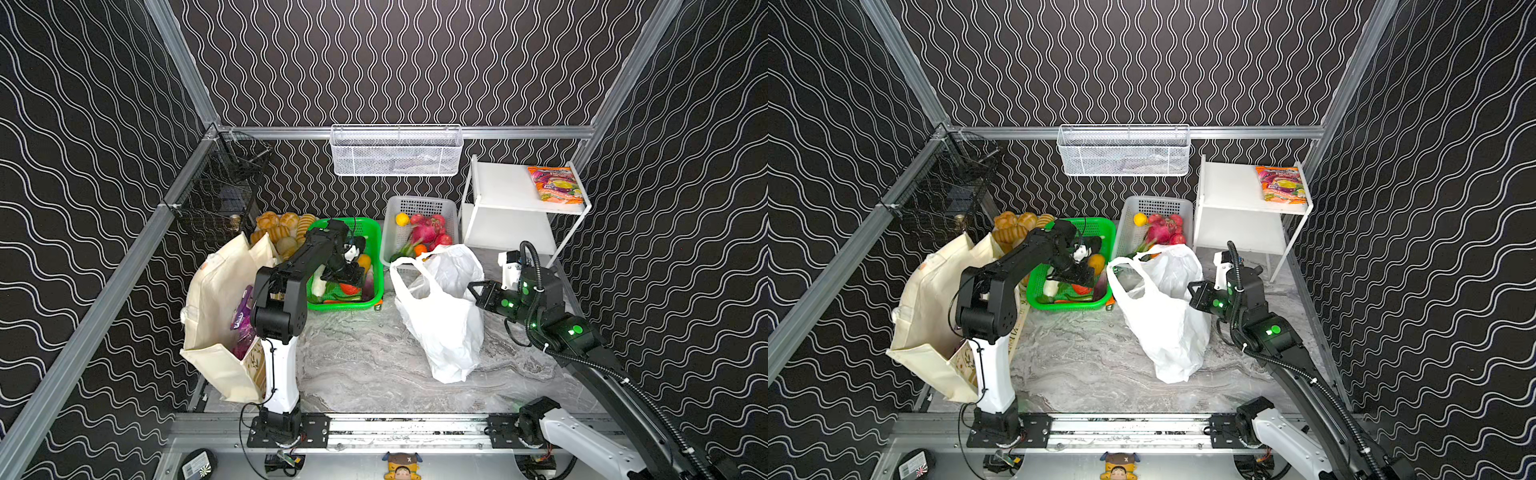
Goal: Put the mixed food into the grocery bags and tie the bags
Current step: 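Grasp the red tomato in the green basket with the left gripper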
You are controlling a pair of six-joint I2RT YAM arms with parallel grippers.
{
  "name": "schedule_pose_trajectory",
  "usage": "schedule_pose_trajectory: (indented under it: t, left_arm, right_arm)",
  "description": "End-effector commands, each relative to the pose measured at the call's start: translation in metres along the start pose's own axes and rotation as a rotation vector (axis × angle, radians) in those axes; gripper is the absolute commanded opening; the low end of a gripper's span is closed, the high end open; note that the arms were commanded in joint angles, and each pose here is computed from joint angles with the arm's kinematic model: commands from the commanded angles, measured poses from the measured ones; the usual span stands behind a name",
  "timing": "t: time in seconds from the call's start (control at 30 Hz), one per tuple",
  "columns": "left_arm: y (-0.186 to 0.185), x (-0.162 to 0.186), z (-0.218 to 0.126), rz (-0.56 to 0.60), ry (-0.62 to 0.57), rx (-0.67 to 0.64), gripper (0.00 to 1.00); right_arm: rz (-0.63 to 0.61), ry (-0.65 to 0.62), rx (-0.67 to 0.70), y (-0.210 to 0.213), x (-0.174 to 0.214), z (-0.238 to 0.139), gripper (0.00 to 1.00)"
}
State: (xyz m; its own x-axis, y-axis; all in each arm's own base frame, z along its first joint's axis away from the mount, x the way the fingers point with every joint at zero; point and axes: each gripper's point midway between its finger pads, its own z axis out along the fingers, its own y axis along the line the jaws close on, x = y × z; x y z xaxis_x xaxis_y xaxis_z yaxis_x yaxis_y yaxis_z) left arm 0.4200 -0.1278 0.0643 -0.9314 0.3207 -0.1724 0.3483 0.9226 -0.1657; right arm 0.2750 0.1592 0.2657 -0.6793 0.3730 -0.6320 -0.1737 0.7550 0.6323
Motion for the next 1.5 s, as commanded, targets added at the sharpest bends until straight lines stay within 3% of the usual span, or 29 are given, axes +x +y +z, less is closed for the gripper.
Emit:
schedule_pose_trajectory:
  t: [0.0,0.23,0.5,0.7,1.03,1.27,1.47]
  left_arm:
    - [-0.002,0.004,-0.004,0.029,0.01,0.006,0.78]
    - [-0.014,-0.009,-0.044,0.037,-0.114,0.027,0.68]
    - [-0.045,-0.011,-0.109,0.04,-0.366,0.112,0.69]
    - [-0.018,-0.008,-0.079,0.037,-0.242,-0.002,0.8]
    - [-0.004,-0.021,-0.026,0.074,-0.14,-0.013,0.83]
    - [0.004,0.01,-0.001,0.043,-0.019,-0.035,0.84]
    - [0.004,0.016,0.002,0.011,-0.018,-0.033,0.82]
  right_arm:
    - [-0.011,-0.009,-0.024,0.005,-0.002,-0.001,0.0]
    - [0.001,-0.016,-0.02,0.002,0.0,-0.002,0.0]
    - [0.0,-0.032,-0.033,0.003,-0.001,-0.003,0.0]
    - [0.006,-0.013,-0.041,0.003,0.003,0.002,0.0]
    - [0.001,-0.01,-0.047,0.004,0.003,0.001,0.0]
    - [-0.002,-0.011,-0.037,0.002,0.004,0.0,0.0]
    - [-0.005,-0.005,-0.044,0.003,0.005,0.001,0.0]
